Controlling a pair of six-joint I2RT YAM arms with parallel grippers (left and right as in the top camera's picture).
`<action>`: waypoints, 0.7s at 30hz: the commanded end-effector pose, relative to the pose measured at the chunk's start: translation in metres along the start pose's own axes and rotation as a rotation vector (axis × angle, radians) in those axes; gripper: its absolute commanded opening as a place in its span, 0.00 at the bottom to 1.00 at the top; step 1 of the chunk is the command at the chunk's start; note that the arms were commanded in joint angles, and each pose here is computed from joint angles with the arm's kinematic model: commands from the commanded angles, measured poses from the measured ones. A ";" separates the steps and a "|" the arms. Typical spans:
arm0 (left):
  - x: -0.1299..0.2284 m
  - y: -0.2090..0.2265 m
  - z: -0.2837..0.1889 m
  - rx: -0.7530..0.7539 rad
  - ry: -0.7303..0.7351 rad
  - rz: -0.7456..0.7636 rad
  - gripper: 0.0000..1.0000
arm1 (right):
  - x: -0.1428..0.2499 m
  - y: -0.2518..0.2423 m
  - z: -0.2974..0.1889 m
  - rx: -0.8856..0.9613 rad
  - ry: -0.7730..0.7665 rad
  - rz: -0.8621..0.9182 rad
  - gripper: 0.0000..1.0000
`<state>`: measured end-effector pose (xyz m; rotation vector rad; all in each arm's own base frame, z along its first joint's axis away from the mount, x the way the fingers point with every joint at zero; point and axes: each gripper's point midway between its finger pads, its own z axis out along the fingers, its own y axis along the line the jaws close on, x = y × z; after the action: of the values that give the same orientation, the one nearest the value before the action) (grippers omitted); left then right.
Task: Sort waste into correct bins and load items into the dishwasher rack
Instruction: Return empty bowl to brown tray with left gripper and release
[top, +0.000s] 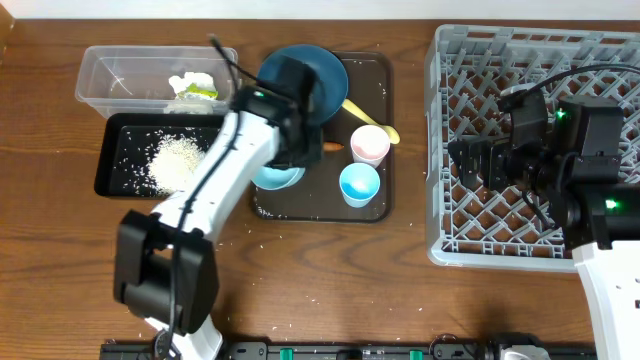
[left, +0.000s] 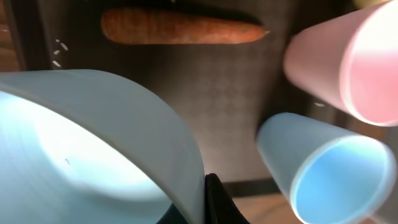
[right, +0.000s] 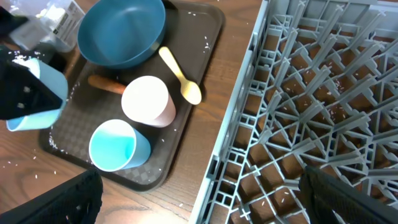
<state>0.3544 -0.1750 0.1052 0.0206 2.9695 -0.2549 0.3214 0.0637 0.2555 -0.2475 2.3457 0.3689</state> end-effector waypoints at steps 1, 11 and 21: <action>0.004 0.017 0.022 -0.149 0.005 -0.002 0.06 | -0.003 0.001 -0.001 -0.009 -0.002 0.015 0.99; 0.018 0.004 0.058 -0.174 0.076 0.048 0.08 | -0.003 0.000 0.001 -0.009 0.001 0.016 0.99; 0.023 -0.002 0.062 -0.165 0.090 0.062 0.27 | -0.003 0.000 0.001 -0.009 0.000 0.016 0.99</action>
<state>0.3437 -0.1904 0.0465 0.1105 3.0562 -0.0352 0.3226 0.0638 0.2525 -0.2465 2.3554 0.3710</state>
